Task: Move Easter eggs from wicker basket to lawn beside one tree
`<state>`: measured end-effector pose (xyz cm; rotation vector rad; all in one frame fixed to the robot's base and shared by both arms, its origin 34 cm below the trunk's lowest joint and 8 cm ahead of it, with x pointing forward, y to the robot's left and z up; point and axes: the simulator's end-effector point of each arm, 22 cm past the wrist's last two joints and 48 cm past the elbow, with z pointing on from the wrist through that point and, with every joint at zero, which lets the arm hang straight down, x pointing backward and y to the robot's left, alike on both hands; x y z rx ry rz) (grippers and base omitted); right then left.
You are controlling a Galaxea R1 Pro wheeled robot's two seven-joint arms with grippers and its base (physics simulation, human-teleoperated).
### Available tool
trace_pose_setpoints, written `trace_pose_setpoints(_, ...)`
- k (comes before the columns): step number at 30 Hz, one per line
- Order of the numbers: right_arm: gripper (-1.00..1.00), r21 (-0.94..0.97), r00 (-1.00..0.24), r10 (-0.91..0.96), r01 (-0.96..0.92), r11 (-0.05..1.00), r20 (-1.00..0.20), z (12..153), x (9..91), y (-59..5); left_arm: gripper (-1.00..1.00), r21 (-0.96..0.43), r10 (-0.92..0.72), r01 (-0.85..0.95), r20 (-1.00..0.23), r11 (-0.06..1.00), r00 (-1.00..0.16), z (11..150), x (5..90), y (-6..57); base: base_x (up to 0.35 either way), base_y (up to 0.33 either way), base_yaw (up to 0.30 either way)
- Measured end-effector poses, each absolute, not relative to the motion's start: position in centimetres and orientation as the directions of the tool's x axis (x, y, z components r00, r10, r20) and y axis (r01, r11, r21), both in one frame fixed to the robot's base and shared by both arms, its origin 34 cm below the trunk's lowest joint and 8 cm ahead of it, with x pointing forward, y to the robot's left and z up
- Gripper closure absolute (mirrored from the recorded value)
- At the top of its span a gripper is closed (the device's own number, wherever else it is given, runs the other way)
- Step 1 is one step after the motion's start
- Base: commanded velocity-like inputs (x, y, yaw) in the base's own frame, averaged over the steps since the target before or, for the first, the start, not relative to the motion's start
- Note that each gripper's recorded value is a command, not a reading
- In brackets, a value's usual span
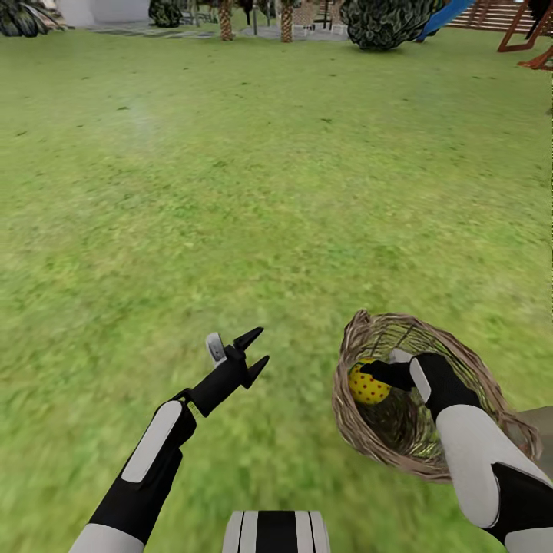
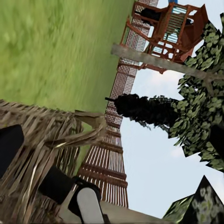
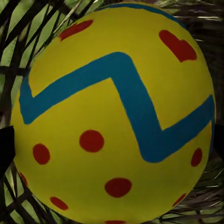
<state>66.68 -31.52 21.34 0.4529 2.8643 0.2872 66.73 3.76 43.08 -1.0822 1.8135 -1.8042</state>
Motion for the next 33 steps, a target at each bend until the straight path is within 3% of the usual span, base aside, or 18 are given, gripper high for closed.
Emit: trace_pose_setpoints(33, 1.00, 0.209, -0.909, 0.336, 0.289, 0.934, -0.246, 28.5, 67.0, -35.3, -1.00, -0.983, -0.719, -0.170, 0.164, -0.066, -0.675, 50.4, 67.1, 3.4, 0.000, 0.000, 0.000)
